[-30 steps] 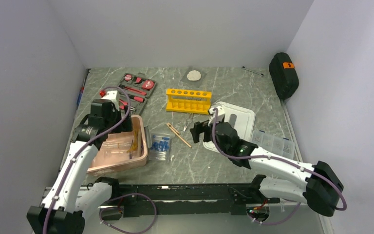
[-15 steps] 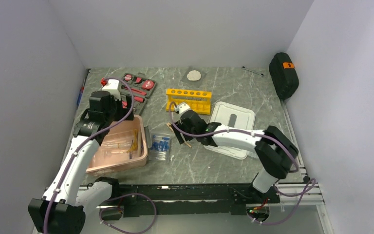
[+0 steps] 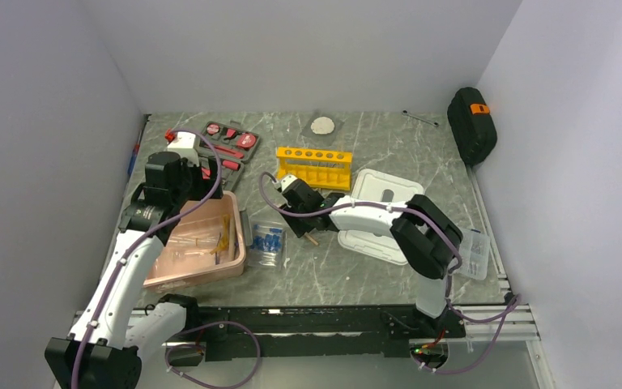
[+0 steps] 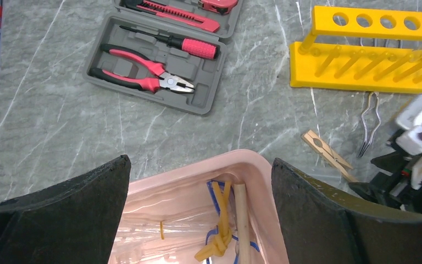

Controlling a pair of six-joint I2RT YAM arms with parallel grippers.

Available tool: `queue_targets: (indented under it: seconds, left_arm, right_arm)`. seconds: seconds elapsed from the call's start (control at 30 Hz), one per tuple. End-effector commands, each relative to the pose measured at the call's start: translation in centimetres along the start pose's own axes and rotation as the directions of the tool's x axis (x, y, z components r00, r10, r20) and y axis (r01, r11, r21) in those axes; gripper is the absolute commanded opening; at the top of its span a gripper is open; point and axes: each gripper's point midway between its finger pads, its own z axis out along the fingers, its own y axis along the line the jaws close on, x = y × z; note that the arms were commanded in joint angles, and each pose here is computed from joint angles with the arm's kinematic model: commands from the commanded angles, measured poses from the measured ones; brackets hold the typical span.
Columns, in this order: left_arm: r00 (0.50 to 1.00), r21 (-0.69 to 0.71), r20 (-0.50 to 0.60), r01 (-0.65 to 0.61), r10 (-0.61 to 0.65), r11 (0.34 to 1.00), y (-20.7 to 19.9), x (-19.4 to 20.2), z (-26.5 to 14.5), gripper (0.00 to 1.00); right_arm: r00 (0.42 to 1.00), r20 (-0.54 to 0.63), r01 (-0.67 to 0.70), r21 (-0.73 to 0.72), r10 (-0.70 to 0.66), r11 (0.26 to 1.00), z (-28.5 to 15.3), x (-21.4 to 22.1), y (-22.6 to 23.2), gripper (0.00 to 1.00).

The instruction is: Organize the chemistry lab equipment

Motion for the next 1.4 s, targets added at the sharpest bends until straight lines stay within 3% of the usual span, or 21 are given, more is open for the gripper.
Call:
queue_targets:
  seconds: [0.0,0.43,0.93,1.03,1.2,1.37]
  left_arm:
    - [0.998,0.028,0.064,-0.005,0.003,1.000,-0.5,-1.7,-0.5,0.99]
    - [0.998,0.033,0.065,-0.001,-0.001,0.999,-0.6,-1.7,-0.6,0.99]
    - [0.998,0.024,0.064,-0.004,0.002,1.000,-0.4,-1.6,-0.7,0.99]
    - [0.998,0.024,0.067,-0.002,0.001,1.000,-0.4,-1.6,-0.8,0.99]
    - [0.997,0.035,0.081,0.006,-0.009,0.999,-0.6,-1.9,-1.1,0.99]
    - [0.990,0.149,0.132,0.033,-0.053,0.988,-2.7,-3.5,-2.6,0.99]
  right_arm:
    - [1.000,-0.016,0.017,-0.007,-0.017,1.000,0.6,-0.7,0.5,0.53]
    - [0.994,-0.090,0.072,0.059,-0.067,0.996,1.9,0.5,0.2,0.38]
    - [0.995,-0.095,0.008,-0.053,-0.013,0.999,1.8,1.6,1.7,0.15]
    - [0.998,-0.070,-0.010,-0.055,0.007,0.998,1.1,0.9,1.5,0.00]
    - [0.999,0.018,-0.049,-0.057,0.050,0.997,-1.2,-1.4,1.3,0.00]
    - [0.981,0.170,-0.089,-0.037,0.094,0.995,-5.3,-4.1,0.1,0.00]
